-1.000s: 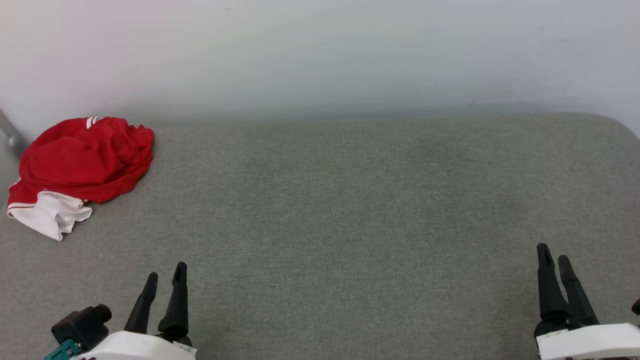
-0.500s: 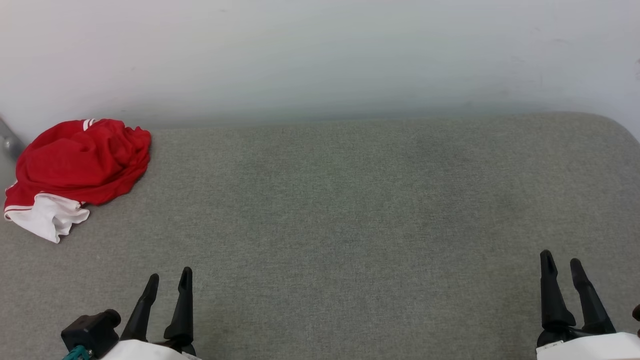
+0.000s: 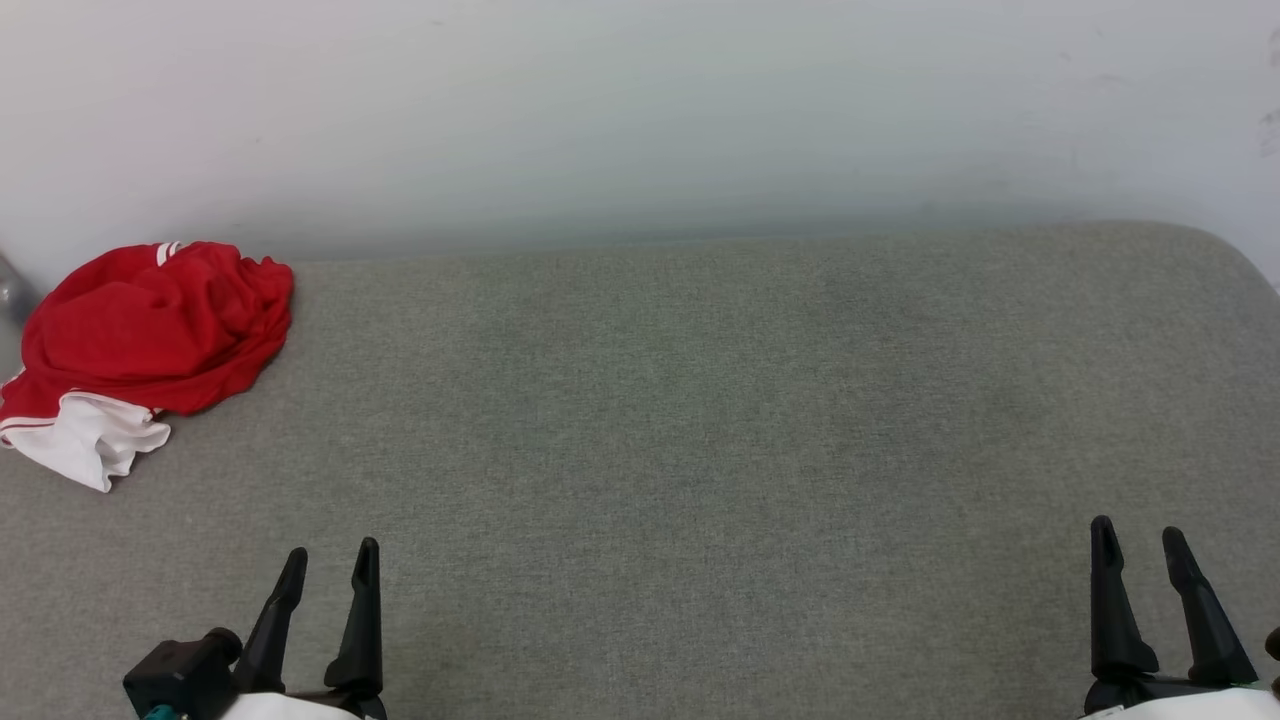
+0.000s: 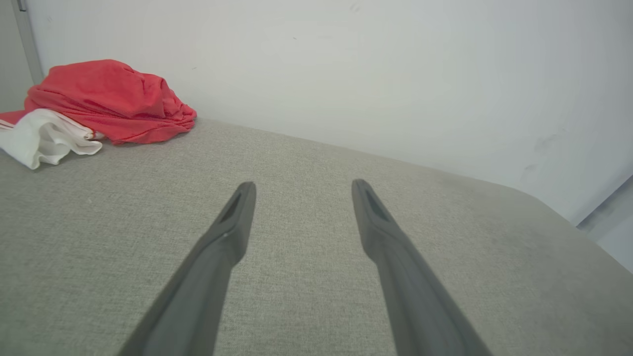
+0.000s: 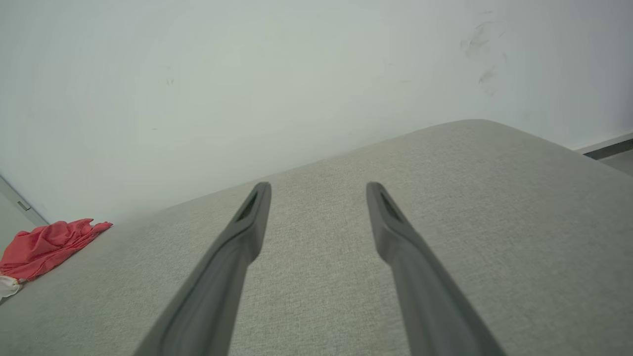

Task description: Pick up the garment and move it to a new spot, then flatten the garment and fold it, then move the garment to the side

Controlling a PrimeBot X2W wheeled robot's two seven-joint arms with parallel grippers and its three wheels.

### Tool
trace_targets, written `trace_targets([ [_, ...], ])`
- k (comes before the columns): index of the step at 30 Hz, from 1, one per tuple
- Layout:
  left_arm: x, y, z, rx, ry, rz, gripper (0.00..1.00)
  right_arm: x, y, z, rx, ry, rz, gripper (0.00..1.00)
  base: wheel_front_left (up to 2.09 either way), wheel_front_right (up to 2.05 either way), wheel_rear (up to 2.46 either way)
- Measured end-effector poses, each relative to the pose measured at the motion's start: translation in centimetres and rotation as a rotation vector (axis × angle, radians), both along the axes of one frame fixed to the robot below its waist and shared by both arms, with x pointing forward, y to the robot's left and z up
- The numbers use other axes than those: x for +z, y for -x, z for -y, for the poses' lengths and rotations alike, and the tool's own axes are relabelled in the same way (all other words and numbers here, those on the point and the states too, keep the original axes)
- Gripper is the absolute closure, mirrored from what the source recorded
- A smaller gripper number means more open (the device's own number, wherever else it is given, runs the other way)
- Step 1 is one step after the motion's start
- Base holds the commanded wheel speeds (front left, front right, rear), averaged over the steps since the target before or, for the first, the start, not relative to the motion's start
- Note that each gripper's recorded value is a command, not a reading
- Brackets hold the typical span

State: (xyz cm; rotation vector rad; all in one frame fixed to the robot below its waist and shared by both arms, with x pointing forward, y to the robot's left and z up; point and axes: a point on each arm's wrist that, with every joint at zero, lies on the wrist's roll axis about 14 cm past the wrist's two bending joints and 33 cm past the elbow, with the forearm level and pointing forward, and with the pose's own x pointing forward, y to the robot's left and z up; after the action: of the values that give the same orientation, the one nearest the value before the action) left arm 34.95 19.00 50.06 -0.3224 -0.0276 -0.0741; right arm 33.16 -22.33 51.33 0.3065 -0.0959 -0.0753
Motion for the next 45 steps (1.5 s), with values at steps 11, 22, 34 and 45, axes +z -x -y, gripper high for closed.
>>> trace_targets([
  [11, 0.2, 0.3, 0.8, -0.036, -0.094, 0.024, 0.0, 0.0, 0.7, -0.4, 0.019, 0.115, -0.001, 0.0, 0.0, 0.0, 0.0],
  [22, 0.3, 0.7, 1.7, -0.077, -0.171, 0.041, 0.0, 0.2, 1.4, -0.2, 0.013, 0.186, 0.006, 0.0, 0.0, 0.0, 0.0],
  [34, 0.6, 0.9, 1.7, -0.079, -0.23, 0.065, 0.0, 0.3, 1.8, -0.3, 0.023, 0.26, 0.014, 0.0, 0.0, 0.0, 0.0],
  [45, 0.8, 1.3, 0.9, -0.055, -0.232, 0.069, 0.0, 0.4, 1.4, -1.0, 0.046, 0.257, 0.018, 0.0, 0.0, 0.0, 0.0],
])
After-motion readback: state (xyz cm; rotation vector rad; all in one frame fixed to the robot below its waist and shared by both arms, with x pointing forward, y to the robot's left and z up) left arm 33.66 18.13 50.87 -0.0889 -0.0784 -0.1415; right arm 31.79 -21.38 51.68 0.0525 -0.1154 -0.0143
